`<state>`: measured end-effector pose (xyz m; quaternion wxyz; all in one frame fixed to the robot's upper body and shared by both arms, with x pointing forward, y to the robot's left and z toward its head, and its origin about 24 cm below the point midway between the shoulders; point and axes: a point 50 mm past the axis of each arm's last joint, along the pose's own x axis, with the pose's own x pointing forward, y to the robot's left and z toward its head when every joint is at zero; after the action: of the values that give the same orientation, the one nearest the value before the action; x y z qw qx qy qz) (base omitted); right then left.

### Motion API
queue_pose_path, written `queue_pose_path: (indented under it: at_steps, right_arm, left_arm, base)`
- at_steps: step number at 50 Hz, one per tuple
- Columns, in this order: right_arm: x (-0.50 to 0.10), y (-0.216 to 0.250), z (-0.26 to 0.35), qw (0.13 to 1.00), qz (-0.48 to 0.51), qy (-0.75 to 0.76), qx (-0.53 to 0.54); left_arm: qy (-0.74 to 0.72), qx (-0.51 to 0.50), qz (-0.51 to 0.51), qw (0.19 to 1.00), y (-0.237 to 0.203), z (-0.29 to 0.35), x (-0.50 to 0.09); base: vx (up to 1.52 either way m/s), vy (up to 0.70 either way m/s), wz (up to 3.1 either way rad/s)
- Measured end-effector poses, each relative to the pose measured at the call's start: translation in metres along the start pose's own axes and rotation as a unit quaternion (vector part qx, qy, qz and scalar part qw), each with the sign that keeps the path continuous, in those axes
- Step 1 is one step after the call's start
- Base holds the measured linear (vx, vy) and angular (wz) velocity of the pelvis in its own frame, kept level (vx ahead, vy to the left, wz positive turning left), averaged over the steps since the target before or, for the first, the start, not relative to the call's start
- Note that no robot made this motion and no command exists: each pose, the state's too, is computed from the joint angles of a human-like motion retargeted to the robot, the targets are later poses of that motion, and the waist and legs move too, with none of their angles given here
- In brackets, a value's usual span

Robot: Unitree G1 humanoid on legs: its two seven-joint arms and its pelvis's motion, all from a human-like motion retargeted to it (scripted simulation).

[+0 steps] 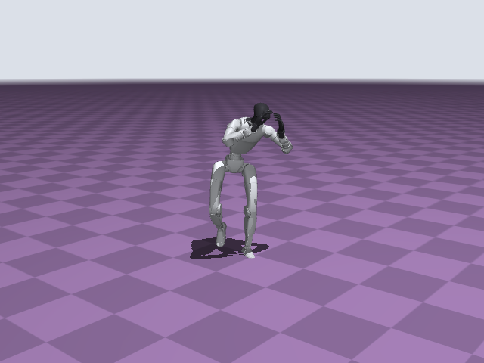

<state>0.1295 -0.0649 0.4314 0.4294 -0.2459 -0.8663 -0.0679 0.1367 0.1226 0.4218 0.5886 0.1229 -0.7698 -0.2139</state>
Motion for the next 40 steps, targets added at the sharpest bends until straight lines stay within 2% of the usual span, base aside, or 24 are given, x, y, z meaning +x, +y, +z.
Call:
queue_pose_path:
  at_steps: [2,12,18,20,23,40]
  right_arm:
    - [-0.007,-0.011,-0.002,1.0,-0.017,0.003,-0.021]
    - [-0.008,0.003,-0.006,0.999,0.036,0.013,-0.017]
    - [-0.003,-0.004,-0.003,1.0,0.017,0.011,0.016]
    - [-0.005,-0.012,-0.007,0.999,0.007,0.006,-0.035]
    - [-0.007,-0.01,-0.001,0.999,-0.01,0.021,0.036]
    - [-0.021,-0.02,-0.002,1.0,-0.002,0.027,0.007]
  left_arm:
    - [0.009,0.0,0.038,0.999,0.005,-0.003,-0.004]
    - [0.008,-0.014,0.01,1.0,-0.01,-0.013,-0.009]
    - [0.044,0.013,0.046,0.998,0.007,-0.012,-0.016]
    - [0.061,0.023,0.056,0.996,0.014,-0.007,-0.023]
    - [0.066,0.014,0.058,0.996,0.014,-0.004,-0.026]
    - [0.063,-0.04,0.032,0.997,0.006,-0.011,-0.017]
  base:
    - [0.81,0.14,1.42]
    - [0.85,-0.2,1.08]
    - [0.91,-0.12,-0.63]
    - [0.92,-0.18,-1.2]
    - [0.87,-0.21,-0.8]
    - [0.94,0.1,0.28]
